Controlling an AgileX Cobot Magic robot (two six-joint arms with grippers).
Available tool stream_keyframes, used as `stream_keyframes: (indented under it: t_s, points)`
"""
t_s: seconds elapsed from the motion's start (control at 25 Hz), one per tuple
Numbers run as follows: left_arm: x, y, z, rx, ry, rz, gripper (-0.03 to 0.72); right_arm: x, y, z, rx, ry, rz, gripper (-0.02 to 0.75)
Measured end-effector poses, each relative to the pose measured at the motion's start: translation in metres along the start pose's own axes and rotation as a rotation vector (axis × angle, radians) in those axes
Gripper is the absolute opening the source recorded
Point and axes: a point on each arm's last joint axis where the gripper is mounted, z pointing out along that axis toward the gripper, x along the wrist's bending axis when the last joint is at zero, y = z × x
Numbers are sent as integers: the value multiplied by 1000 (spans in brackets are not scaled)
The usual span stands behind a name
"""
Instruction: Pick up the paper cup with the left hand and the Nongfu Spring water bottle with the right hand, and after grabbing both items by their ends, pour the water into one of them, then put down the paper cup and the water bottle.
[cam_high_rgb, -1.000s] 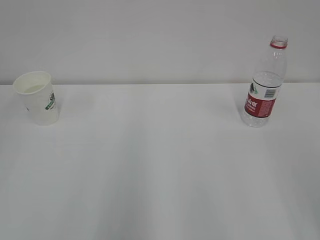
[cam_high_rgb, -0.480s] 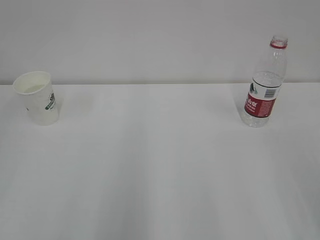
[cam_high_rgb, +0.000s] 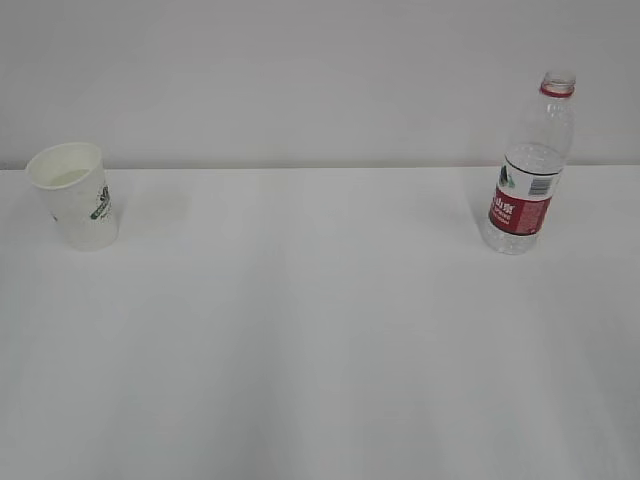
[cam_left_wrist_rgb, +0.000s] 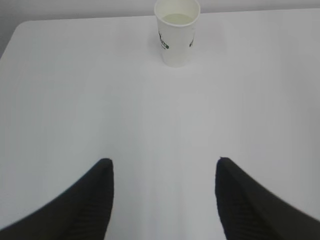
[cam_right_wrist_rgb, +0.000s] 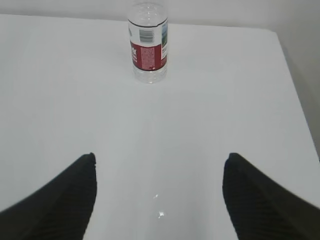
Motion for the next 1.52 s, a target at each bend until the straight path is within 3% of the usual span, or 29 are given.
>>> stream_keyframes:
  t_s: [0.8,1.52]
  points:
    - [-1,-29,17,189,-8,-5,444,4,-17,-2,189,38,20,589]
    - [-1,-29,17,189,-9,-6,440,4,-25,-17,382,50,10,589]
